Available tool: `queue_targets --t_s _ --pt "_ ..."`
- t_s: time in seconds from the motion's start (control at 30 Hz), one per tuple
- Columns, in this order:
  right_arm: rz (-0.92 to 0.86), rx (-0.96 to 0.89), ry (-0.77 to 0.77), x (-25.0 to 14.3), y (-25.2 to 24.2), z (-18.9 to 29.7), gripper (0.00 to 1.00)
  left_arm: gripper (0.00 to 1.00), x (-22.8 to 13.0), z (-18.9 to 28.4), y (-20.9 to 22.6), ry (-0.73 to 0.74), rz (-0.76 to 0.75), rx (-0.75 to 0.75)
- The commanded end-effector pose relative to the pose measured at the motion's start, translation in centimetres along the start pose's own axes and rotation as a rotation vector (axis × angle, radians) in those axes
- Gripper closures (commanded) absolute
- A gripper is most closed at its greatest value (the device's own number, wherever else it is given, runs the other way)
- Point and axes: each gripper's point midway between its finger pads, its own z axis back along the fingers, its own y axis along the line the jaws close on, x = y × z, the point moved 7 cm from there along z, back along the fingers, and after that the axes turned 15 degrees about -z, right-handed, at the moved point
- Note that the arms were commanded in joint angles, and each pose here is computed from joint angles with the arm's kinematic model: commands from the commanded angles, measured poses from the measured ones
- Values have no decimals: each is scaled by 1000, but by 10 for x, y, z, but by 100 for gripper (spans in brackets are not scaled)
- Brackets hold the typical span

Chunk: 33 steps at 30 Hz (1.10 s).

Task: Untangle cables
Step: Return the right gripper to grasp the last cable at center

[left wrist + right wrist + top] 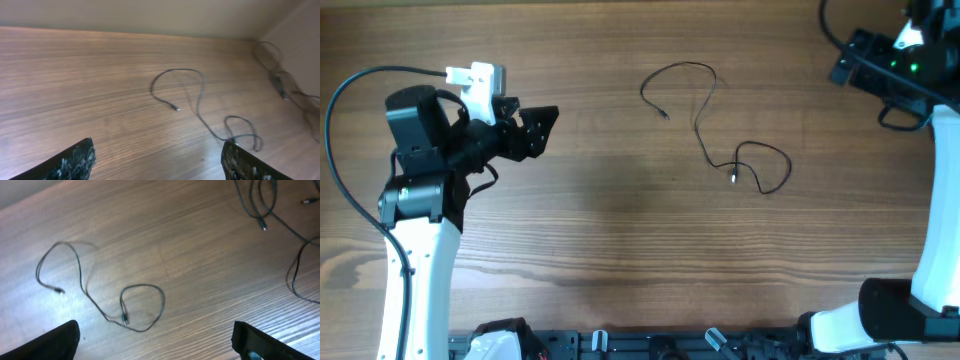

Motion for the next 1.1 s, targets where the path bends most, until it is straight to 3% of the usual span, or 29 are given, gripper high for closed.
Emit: queue_targets --t_s 0.0,0.17,0.43,0.57,1.07 --pt "125 92 27 -10 13 11 0 16 -1 13 12 24 -4 179" --pt "167 128 69 -17 17 12 0 14 -14 27 29 136 -47 413" --pt "207 150 135 -23 21 4 0 14 -36 29 24 253 5 394" --pt "226 128 175 -26 21 -12 0 15 -40 37 36 285 83 550" --pt "290 162 422 -73 27 -121 0 14 -37 38 32 282 107 525"
